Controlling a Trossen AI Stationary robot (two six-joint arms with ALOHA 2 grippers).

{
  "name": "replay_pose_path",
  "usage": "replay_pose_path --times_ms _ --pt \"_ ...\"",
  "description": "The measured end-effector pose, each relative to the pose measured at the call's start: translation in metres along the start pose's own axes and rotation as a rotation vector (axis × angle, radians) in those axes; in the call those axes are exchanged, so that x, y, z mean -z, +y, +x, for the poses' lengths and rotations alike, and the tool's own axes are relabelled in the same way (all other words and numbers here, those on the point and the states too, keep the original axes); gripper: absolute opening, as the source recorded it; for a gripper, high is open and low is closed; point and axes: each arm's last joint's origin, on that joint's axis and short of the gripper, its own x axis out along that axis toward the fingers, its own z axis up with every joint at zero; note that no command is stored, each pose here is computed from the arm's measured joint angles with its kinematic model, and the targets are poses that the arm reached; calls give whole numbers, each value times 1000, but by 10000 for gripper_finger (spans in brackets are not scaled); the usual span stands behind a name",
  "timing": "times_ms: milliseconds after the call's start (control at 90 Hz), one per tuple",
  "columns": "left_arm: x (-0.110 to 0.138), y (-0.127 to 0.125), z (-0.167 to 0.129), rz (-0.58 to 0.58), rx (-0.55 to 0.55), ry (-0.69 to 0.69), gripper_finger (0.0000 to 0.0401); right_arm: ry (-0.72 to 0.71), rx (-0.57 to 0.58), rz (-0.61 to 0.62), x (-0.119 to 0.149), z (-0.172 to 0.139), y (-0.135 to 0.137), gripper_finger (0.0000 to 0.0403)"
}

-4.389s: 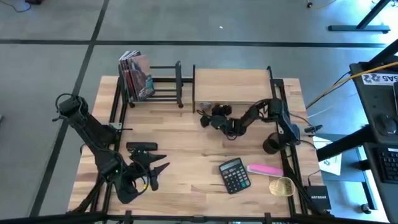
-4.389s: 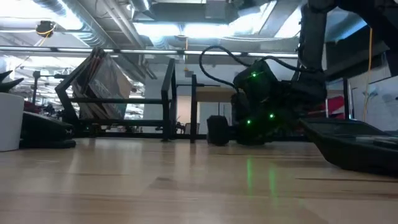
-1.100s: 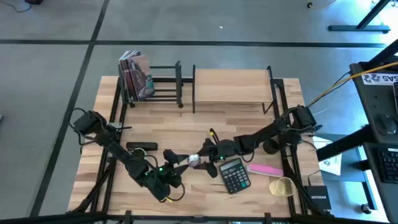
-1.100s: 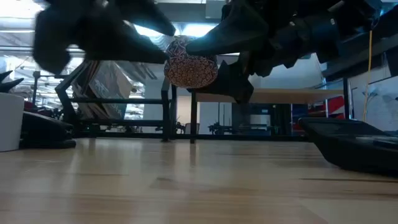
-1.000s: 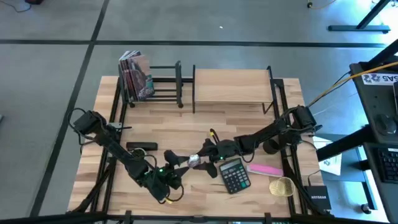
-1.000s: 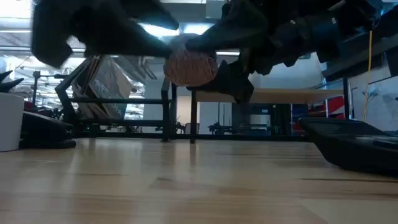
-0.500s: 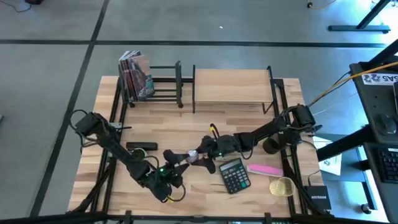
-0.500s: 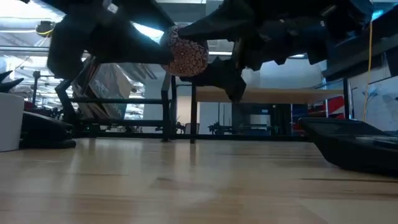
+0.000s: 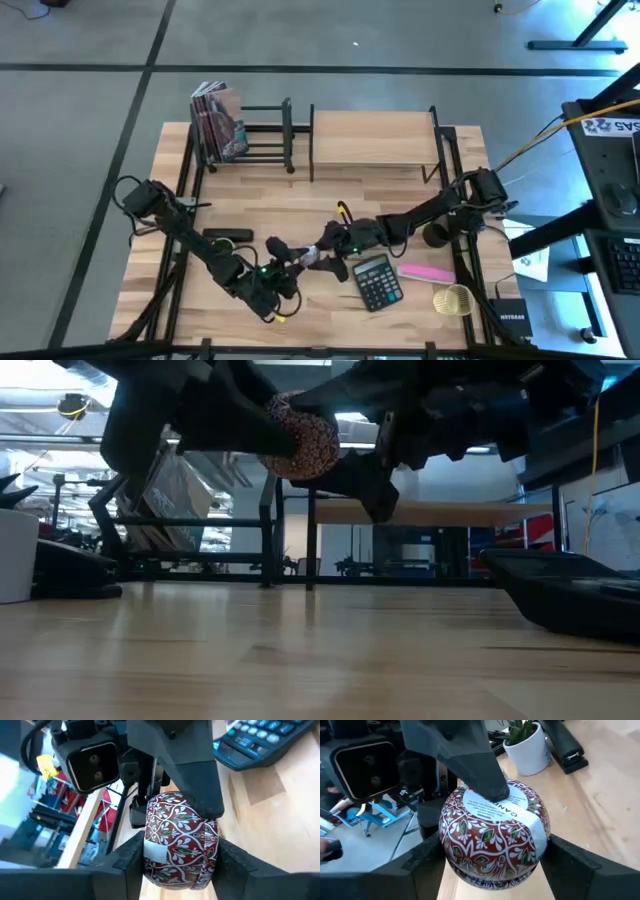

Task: Stock shelves
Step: Remove the red scented candle jar from under the shelf

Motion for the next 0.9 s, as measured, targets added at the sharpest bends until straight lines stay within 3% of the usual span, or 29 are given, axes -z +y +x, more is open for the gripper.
replay_pose_path --times_ms 200,444,567,689,789,900 --pt "-1 -2 -2 -240 42 -14 155 29 8 -129 3 0 -1 310" --pt "2 1 2 -594 240 49 155 145 76 -157 7 -4 -12 361" --pt "8 11 6 -833 360 186 154 225 161 -160 7 -11 -22 373" --pt "15 20 13 -1048 582 424 154 222 311 -202 5 -17 -28 375" --pt "22 23 27 -1118 751 578 154 202 360 -232 3 -19 -26 375" --pt "29 29 42 -1116 861 646 154 191 379 -237 2 -19 -26 375"
